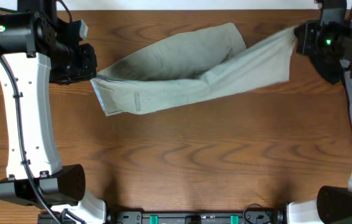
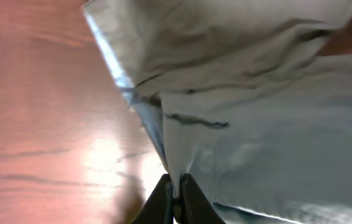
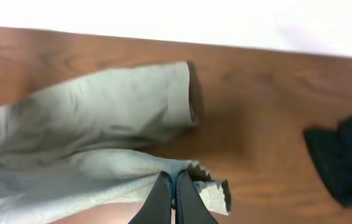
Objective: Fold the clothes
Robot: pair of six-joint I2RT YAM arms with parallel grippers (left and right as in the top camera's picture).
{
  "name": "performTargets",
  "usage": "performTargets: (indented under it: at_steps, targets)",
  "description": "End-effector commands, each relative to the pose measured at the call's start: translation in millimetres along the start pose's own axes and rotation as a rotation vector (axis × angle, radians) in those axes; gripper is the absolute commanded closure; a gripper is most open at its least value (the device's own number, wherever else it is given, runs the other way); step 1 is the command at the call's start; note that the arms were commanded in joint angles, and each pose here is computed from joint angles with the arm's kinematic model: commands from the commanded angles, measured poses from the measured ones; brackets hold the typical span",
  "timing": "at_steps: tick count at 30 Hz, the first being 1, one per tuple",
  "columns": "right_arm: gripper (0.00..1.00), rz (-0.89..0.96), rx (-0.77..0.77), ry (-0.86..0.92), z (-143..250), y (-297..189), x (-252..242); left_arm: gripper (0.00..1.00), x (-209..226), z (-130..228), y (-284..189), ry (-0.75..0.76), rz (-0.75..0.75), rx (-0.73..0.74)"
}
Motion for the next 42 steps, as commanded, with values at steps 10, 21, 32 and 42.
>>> performTargets:
  at_steps: [10,21,32,42]
  targets:
    - [0.99,-0.064,0.074,0.030,8.2,139.4,-1.2,0.93,45.4,18.9,75.1,-0.091,-0.195,0.148]
    - [0.98,-0.100,-0.040,0.013,-0.5,226.5,-3.3,0.92,70.7,-37.9,122.2,-0.077,-0.288,-0.112]
    - [0.91,-0.144,-0.042,-0.014,21.9,286.2,6.8,0.83,101.9,-57.0,167.5,-0.118,-0.371,-0.101]
    - [0.69,-0.145,-0.012,-0.008,37.9,304.7,4.6,0.86,113.6,-69.1,179.6,-0.188,-0.388,-0.144]
Point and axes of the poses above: each gripper's point midway between its finger pads, its own y axis out along the fingers, its own x axis along the line the jaws close on, z = x × y, the point moved 2 cm from there along -y, back along the fingers
